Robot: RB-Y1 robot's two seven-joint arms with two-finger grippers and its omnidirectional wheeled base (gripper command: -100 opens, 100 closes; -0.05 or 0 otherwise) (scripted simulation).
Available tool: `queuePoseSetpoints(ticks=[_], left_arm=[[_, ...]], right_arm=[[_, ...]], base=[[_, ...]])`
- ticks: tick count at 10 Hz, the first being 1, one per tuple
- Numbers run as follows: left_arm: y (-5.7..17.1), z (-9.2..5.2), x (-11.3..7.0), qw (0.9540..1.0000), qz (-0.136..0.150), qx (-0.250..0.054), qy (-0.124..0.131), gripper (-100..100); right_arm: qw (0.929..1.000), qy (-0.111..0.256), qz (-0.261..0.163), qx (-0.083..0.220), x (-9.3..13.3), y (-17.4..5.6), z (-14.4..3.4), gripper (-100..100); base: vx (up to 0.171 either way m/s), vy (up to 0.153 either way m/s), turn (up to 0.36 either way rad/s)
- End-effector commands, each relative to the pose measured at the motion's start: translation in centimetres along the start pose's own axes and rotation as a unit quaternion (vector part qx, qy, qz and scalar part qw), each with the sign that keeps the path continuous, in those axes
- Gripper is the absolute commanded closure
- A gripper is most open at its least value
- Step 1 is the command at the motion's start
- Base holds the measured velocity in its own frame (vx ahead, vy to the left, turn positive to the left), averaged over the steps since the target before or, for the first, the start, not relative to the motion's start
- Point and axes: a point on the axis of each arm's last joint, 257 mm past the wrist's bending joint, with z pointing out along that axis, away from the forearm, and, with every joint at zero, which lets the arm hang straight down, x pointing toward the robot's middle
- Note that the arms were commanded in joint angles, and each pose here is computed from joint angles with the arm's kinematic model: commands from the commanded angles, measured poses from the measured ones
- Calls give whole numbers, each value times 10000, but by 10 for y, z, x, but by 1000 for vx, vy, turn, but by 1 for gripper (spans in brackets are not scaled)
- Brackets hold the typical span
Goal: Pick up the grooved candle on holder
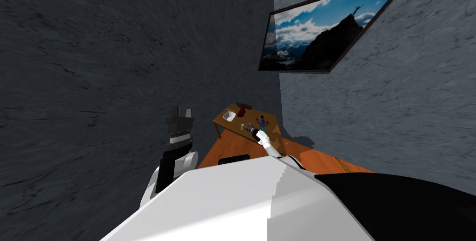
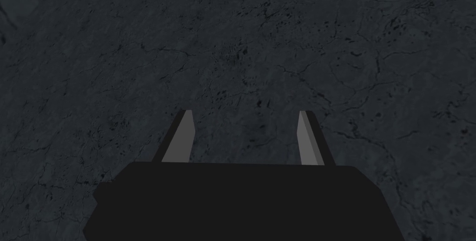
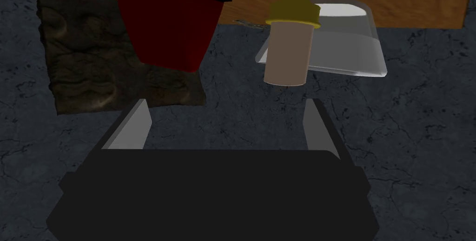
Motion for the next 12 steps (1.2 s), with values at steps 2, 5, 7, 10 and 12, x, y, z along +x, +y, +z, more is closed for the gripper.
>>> queuePoseSetpoints(ticks=[2,5,7,10,12], left_arm=[[0,0,0,10000,0,0,0,0],[0,0,0,10000,0,0,0,0],[0,0,0,10000,0,0,0,0],[0,0,0,10000,0,0,0,0],[0,0,0,10000,0,0,0,0]], right_arm=[[9984,265,-493,-39,16,2,4,-100],[9946,460,-925,-91,27,3,6,-100],[9904,608,-1234,-140,36,4,8,-100],[9804,848,-1763,-246,51,6,10,-100],[9739,957,-2035,-308,57,8,11,-100]], base=[[3,-32,73],[5,-31,66],[4,-26,73],[6,-23,79],[9,-20,74]])
